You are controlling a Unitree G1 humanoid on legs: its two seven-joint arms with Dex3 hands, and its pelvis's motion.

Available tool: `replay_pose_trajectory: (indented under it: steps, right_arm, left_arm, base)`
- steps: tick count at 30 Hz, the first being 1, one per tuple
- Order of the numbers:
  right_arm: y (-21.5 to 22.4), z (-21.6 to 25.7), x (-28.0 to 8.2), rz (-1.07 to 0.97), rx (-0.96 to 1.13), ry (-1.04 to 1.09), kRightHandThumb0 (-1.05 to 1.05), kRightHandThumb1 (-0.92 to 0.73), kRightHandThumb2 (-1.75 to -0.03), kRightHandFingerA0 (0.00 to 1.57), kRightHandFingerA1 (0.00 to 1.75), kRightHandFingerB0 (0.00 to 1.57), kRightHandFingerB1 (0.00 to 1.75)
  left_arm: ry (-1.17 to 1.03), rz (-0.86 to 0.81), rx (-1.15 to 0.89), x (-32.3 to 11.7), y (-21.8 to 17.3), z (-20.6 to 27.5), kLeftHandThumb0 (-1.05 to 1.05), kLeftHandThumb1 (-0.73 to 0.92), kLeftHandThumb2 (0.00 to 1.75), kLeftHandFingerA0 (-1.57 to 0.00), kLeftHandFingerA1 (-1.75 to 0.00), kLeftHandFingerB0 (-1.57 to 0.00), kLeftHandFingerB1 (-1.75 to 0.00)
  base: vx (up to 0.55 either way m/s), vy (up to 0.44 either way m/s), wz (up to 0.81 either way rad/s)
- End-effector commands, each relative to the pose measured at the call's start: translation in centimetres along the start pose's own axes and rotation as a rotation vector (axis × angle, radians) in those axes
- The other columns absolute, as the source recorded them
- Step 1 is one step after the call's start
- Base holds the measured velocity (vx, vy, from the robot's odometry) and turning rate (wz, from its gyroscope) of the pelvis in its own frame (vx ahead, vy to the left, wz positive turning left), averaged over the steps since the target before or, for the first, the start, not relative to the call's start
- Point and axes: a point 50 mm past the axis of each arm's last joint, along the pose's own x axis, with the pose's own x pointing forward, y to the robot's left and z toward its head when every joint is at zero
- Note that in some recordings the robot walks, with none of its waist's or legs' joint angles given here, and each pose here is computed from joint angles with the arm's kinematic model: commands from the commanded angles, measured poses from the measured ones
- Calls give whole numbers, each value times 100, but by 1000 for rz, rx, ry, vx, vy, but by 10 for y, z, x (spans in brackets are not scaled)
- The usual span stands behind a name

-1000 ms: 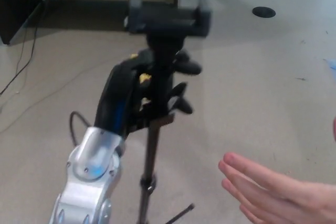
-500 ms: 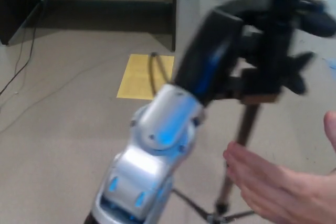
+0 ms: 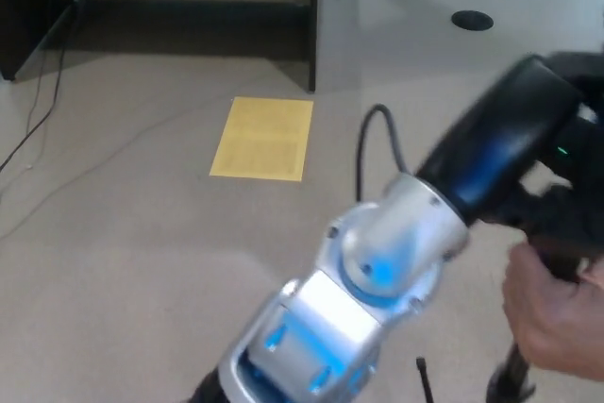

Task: There is a tripod standing in front of the robot and the robot extends its left arm to grab it. It lifts the tripod and passes it to a person.

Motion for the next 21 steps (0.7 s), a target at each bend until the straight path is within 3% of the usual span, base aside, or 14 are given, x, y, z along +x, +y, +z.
replay_pose_trajectory:
  steps: [1, 2, 3, 4, 5, 6, 7, 8, 9, 12, 13, 14, 18, 21]
  right_arm:
    - [-3, -1, 0, 11, -17, 16, -38, -71, -61, 70, 45, 49, 37]
    - [-2, -1, 0, 12, -18, 11, -38, -71, -61, 70, 45, 49, 37]
    - [-2, -2, -1, 14, -15, 11, -38, -71, -61, 70, 45, 49, 37]
    - [-2, -2, -1, 13, -18, 14, -38, -71, -61, 70, 45, 49, 37]
    - [-1, -2, 0, 14, -21, 17, -38, -71, -61, 69, 45, 49, 37]
    - [-1, -2, 0, 15, -23, 20, -38, -71, -61, 69, 45, 49, 37]
    - [-3, 0, 1, 13, -17, 13, -38, -71, -61, 69, 46, 49, 37]
    - [-4, 0, 1, 11, -19, 17, -38, -71, -61, 68, 43, 49, 37]
    - [-5, 1, 2, 11, -24, 19, -39, -71, -61, 69, 45, 49, 37]
    - [-7, 3, 2, 11, -31, 16, -39, -71, -61, 69, 45, 49, 37]
    - [-7, 4, 3, 13, -30, 6, -38, -71, -61, 68, 45, 49, 37]
    - [-8, 5, 3, 18, -28, 6, -39, -72, -62, 66, 43, 48, 37]
    - [-8, 4, 3, 27, 3, 8, -39, -71, -61, 64, 43, 47, 36]
    - [-13, 8, 5, 15, 3, 3, -39, -72, -61, 67, 43, 48, 37]
  left_arm:
    - [-274, -19, -5, 11, -28, 59, -20, 72, 74, -110, -103, -85, -90]
    - [-276, -24, -14, 9, -28, 59, -20, 72, 74, -110, -103, -85, -90]
    - [-278, -27, -16, 7, -29, 58, -22, 75, 71, -111, -92, -84, -79]
    - [-276, -30, -6, 5, -28, 59, -31, 78, 63, -99, -68, -72, -49]
    - [-267, -36, 15, 4, -27, 59, -46, 73, 62, -74, -49, -48, -38]
    - [-255, -43, 40, 3, -26, 60, -46, 73, 62, -74, -49, -48, -38]
    - [-244, -63, 105, 2, -24, 61, -68, 54, 84, -33, -50, -14, -40]
    - [-243, -68, 110, 2, -23, 61, -74, 49, 83, -23, -47, -5, -29]
    - [-233, -88, 128, -1, -22, 59, -71, 41, 84, 0, -22, 0, -11]
    - [-210, -122, 161, -7, -17, 56, -74, 42, 83, -1, -16, 0, -7]
    - [-191, -118, 178, -11, -14, 52, -81, 45, 85, 0, -4, 0, -1]
    - [-183, -115, 189, -13, -11, 50, -85, 52, 57, 0, 0, 0, 0]
    - [-141, -123, 216, -22, 0, 43, -89, 49, 57, 0, 0, 0, 0]
    - [-56, -69, 284, -38, 33, 33, -86, 48, 56, 0, 0, 0, 0]
  base:
    - [0, 0, 0]
    - [0, 0, 0]
    - [0, 0, 0]
    - [0, 0, 0]
    - [0, 0, 0]
    - [0, 0, 0]
    - [0, 0, 0]
    - [0, 0, 0]
    - [0, 0, 0]
    - [0, 0, 0]
    - [0, 0, 0]
    - [0, 0, 0]
    - [0, 0, 0]
    - [0, 0, 0]
